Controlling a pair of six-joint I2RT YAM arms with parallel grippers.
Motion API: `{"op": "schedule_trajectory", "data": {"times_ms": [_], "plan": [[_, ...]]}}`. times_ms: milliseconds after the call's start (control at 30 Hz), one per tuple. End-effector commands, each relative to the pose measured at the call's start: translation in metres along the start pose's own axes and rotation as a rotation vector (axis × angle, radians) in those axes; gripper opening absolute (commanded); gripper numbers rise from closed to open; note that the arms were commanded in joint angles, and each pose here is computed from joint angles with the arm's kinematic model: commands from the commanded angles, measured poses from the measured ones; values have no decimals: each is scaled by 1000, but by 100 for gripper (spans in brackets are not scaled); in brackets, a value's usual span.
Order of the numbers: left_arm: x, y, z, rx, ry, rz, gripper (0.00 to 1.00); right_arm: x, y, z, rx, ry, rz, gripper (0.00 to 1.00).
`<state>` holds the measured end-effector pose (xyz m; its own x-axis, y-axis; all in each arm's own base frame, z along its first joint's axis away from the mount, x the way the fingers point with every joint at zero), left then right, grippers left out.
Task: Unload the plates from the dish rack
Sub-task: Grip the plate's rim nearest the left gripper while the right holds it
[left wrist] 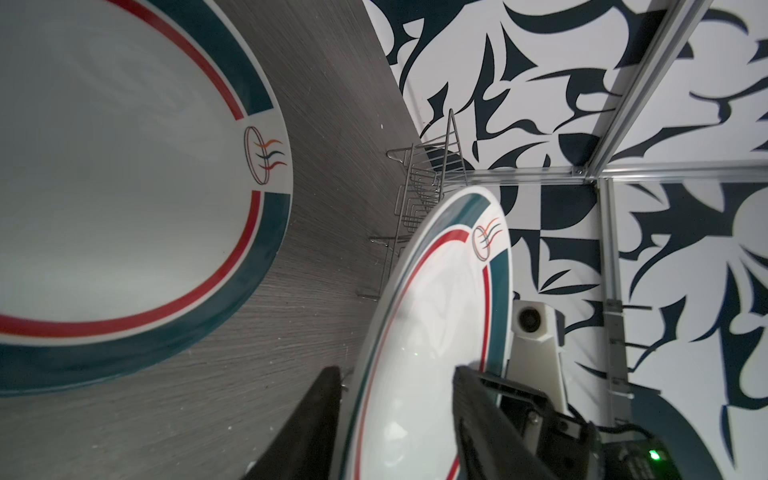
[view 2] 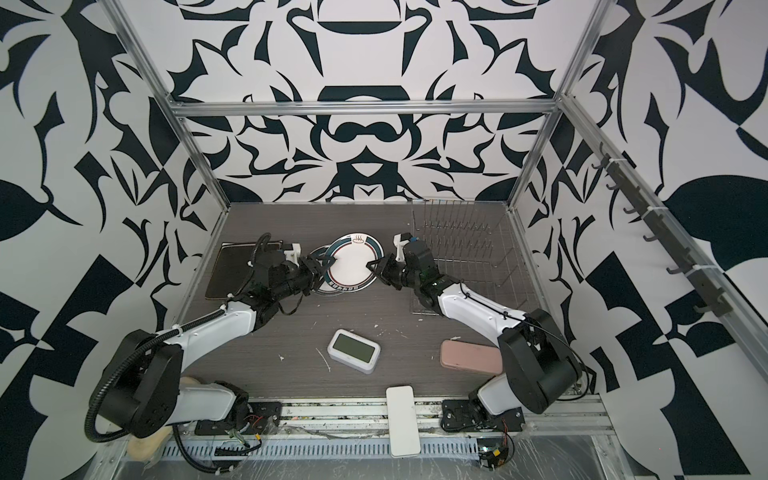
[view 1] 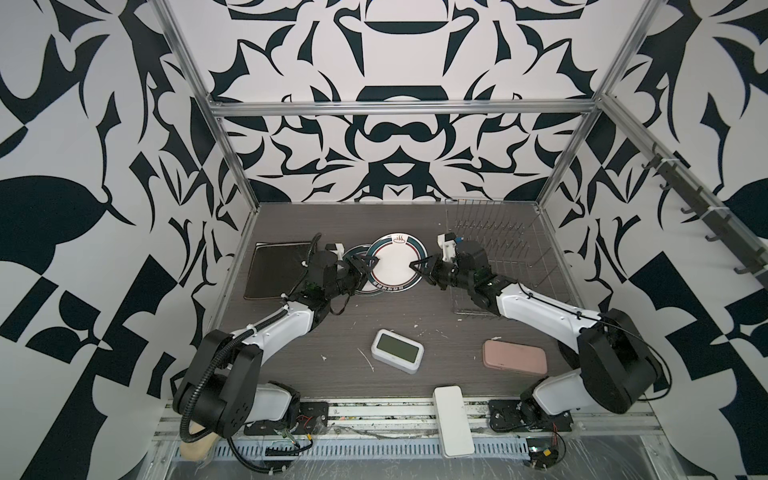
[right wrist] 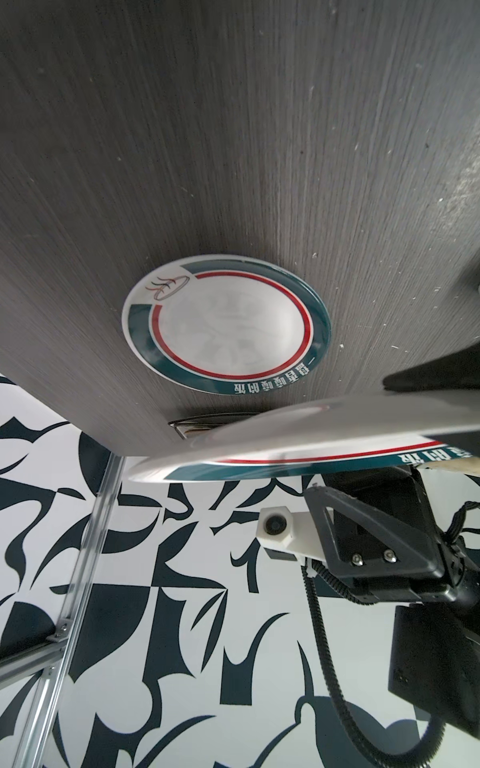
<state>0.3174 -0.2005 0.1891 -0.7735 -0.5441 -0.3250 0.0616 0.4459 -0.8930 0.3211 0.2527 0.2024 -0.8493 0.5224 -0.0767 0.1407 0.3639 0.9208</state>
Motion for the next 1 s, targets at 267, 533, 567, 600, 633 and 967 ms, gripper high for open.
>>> {"op": "schedule_trajectory", "data": {"times_ms": [267,533,567,600,633,967], "plan": [[-7,-19,-1,57,-20,31,22,-8,37,-6,-137,15,-29,0],[-6,-17,-1,55,-21,29,13,-10,36,-8,-144,38,-21,3],[-6,-15,-1,52,-22,28,11,-10,36,-8,-143,39,-18,10],[-5,-14,-1,49,-24,26,9,-11,36,-8,-144,43,-17,17],[-5,-12,-2,45,-28,23,6,-11,36,-8,-144,49,-16,22],[-5,-6,-4,22,-46,30,0,-16,27,-4,-127,72,17,63]]}}
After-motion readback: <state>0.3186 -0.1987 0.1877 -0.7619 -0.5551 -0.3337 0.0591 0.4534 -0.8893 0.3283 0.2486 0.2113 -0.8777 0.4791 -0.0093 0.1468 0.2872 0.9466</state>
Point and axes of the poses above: each gripper's point midway between its finger pads, its own z axis out along the fingers, its own y axis along the line the jaws close on, x = y × z, the point moved 4 cm from there along -z, back along the fingers, and after that the axes turned 11 degrees about z, right-handed, at the moved point
